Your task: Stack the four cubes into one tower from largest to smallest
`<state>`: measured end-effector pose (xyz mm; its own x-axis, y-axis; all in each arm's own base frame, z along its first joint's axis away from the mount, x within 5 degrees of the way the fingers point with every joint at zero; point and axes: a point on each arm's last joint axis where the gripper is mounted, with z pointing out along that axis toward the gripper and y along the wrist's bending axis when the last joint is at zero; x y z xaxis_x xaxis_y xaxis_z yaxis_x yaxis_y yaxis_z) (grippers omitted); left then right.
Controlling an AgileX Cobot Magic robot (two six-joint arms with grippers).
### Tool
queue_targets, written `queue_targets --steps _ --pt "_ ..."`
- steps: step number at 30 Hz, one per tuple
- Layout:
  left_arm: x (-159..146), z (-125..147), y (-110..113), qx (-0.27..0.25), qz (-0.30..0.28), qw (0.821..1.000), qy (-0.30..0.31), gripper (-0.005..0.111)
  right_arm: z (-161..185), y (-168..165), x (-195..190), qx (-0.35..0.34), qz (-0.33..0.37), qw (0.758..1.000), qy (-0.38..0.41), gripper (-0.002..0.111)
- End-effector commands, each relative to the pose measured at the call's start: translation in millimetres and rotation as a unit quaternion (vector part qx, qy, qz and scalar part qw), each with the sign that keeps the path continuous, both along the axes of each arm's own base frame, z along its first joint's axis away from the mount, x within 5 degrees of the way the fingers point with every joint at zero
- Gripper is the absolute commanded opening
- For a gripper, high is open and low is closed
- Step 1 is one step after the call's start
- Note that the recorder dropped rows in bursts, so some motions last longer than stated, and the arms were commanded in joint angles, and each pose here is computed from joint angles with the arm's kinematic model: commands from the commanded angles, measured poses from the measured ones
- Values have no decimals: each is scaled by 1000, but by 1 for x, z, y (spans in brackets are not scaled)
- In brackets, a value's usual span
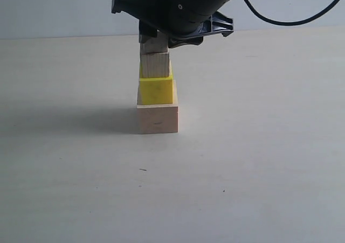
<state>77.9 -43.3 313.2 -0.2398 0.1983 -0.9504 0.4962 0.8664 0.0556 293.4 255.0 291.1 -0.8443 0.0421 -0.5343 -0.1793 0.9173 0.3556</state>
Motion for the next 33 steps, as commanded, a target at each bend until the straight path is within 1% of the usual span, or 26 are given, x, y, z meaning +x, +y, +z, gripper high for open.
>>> queue_targets --steps 1,14,16,19,24,26,28,33 --pt "0 1 0 -6 0 1000 -4 0 2 -1 1 4 0 1000 -5 0" --pt "-2 2 1 -10 0 1000 -8 0 2 -1 1 4 0 1000 -5 0" --pt "-2 2 2 -11 0 1000 -10 0 2 -1 1 4 0 1000 -5 3" --pt "-3 2 3 -13 0 1000 -13 0 2 -1 1 4 0 1000 -5 13" --pt "-3 2 3 -13 0 1000 -13 0 2 0 1 5 -1 1000 -4 38" --pt "-3 2 3 -13 0 1000 -13 0 2 0 1 6 -2 1000 -3 45" --pt "-3 2 3 -13 0 1000 -13 0 2 0 1 6 -2 1000 -3 51" --pt "-3 2 3 -13 0 1000 -13 0 2 0 1 6 -2 1000 -3 59"
